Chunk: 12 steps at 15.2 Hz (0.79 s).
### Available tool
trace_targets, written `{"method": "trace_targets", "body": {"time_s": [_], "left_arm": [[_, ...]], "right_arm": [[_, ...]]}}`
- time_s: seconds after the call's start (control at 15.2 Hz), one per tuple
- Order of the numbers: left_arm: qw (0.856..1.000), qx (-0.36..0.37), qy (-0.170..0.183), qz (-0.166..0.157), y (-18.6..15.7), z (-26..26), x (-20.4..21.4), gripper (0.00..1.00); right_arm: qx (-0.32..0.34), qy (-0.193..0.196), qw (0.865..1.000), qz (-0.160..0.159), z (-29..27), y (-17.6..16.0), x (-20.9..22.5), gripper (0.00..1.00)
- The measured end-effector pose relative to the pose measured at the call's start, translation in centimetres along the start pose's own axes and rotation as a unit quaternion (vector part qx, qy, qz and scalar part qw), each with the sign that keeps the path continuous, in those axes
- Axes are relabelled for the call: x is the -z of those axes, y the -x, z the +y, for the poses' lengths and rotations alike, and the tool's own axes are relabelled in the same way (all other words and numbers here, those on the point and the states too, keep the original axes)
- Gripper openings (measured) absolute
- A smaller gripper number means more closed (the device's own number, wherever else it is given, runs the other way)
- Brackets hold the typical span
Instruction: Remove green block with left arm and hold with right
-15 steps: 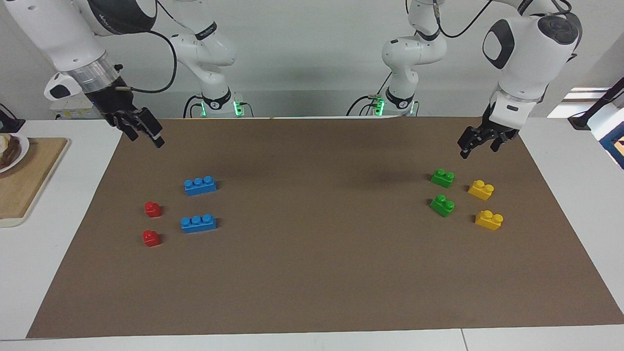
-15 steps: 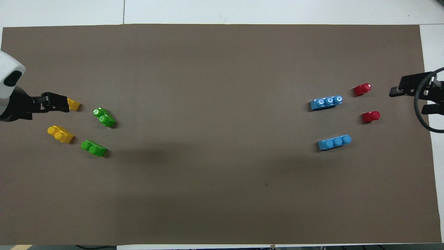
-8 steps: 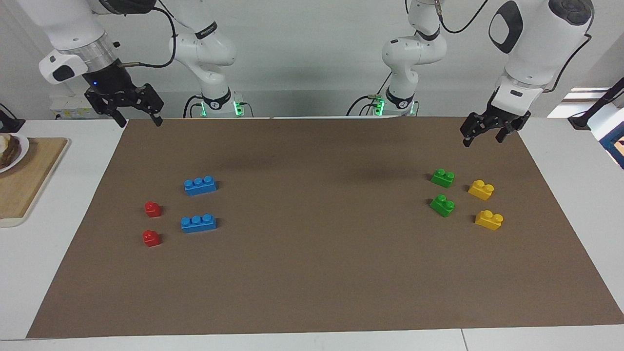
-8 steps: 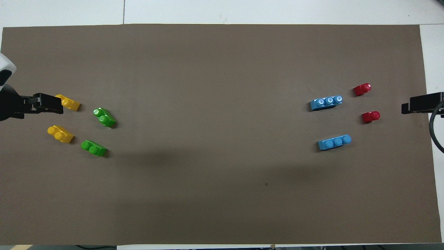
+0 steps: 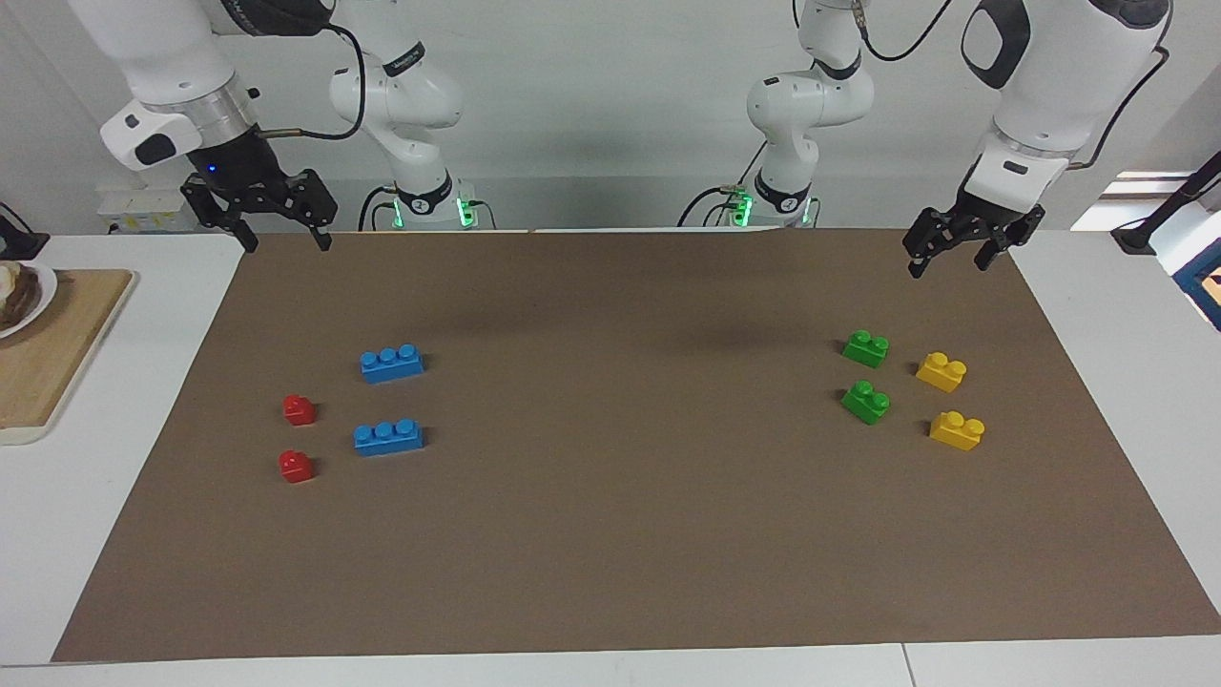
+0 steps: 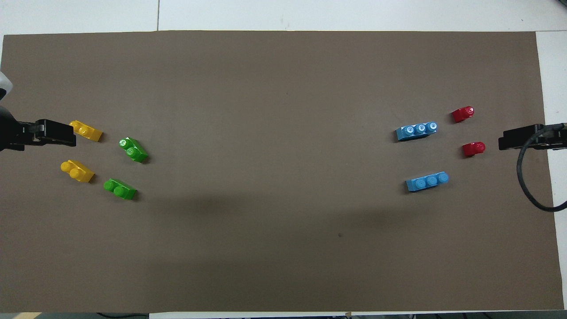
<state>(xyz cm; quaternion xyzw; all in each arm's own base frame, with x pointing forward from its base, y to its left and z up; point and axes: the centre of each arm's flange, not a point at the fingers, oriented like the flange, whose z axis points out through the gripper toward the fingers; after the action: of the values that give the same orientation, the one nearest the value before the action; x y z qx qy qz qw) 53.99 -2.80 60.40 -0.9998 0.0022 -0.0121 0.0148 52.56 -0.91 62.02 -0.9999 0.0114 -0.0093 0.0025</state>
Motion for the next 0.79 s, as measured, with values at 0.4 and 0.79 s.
{"method": "trace_targets", "body": {"time_s": [0.4, 0.79], "left_arm": [[1.000, -0.004, 0.000, -0.003, 0.1, 0.1, 0.0, 1.00], [1.000, -0.003, 0.000, -0.001, 0.1, 0.1, 0.5, 1.00]], "right_arm": [[0.001, -0.003, 1.000, -0.007, 0.0, -2.4, -1.5, 1.00], [0.016, -0.003, 1.000, -0.014, -1.5, -2.6, -1.2, 1.00]]}}
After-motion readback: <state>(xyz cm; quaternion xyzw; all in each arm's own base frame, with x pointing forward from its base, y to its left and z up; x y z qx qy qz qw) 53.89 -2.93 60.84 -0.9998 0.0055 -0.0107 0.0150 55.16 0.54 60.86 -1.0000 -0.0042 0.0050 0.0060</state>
